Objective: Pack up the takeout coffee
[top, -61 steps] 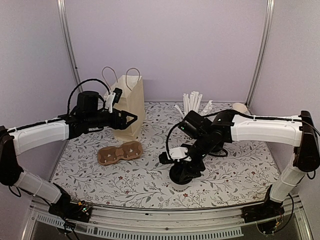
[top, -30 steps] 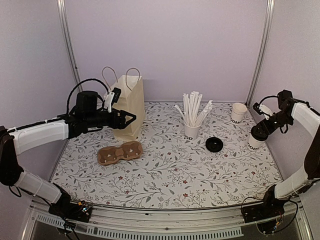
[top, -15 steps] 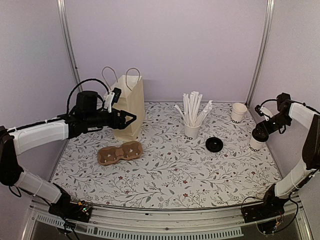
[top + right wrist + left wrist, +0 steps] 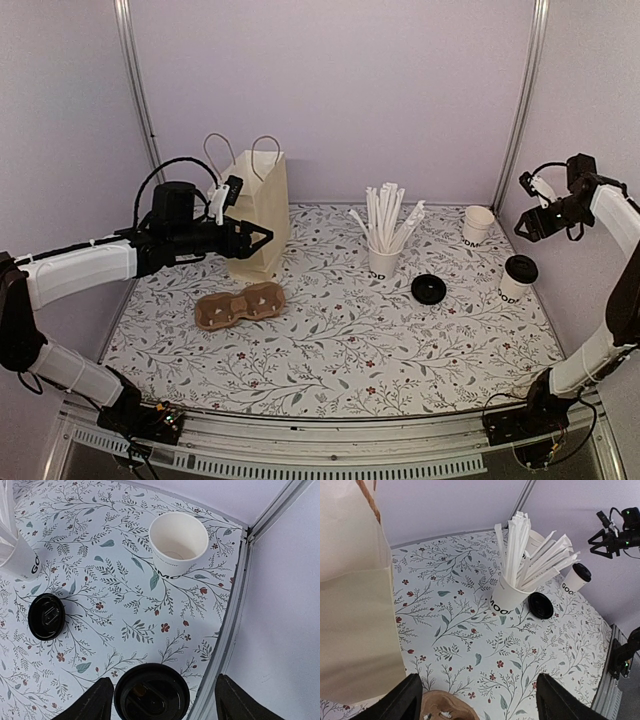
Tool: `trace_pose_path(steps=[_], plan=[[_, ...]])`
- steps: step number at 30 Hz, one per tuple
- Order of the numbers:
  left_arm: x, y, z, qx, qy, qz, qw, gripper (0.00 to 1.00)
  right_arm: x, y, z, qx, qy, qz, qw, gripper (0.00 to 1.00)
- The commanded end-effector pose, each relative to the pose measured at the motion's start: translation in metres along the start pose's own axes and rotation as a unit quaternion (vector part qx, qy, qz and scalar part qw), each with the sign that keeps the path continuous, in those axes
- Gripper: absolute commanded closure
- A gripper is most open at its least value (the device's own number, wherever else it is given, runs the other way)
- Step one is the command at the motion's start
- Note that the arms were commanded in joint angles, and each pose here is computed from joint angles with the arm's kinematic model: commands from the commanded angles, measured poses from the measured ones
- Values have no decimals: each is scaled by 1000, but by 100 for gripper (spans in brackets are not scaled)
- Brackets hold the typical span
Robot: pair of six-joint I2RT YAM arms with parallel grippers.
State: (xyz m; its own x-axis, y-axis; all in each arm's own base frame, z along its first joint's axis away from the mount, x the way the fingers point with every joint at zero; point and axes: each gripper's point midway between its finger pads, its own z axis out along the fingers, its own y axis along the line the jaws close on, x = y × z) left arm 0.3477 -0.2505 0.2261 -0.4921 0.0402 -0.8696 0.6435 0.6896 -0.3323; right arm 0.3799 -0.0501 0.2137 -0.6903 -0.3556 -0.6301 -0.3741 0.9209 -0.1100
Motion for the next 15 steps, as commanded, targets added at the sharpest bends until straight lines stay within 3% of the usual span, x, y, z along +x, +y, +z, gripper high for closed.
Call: trace_pose_path(steps=[1,8,15], plan=[[-6,-1,-7,3,-11,8,1000,20,-17,8,15,-34,-6,15,999,32],[-6,-2,-8,6,-12,9,1000,20,-47,23,46,-14,10,-29,999,41],[-7,-5,-9,11,-14,11,1000,20,-63,16,85,22,42,-51,998,42]])
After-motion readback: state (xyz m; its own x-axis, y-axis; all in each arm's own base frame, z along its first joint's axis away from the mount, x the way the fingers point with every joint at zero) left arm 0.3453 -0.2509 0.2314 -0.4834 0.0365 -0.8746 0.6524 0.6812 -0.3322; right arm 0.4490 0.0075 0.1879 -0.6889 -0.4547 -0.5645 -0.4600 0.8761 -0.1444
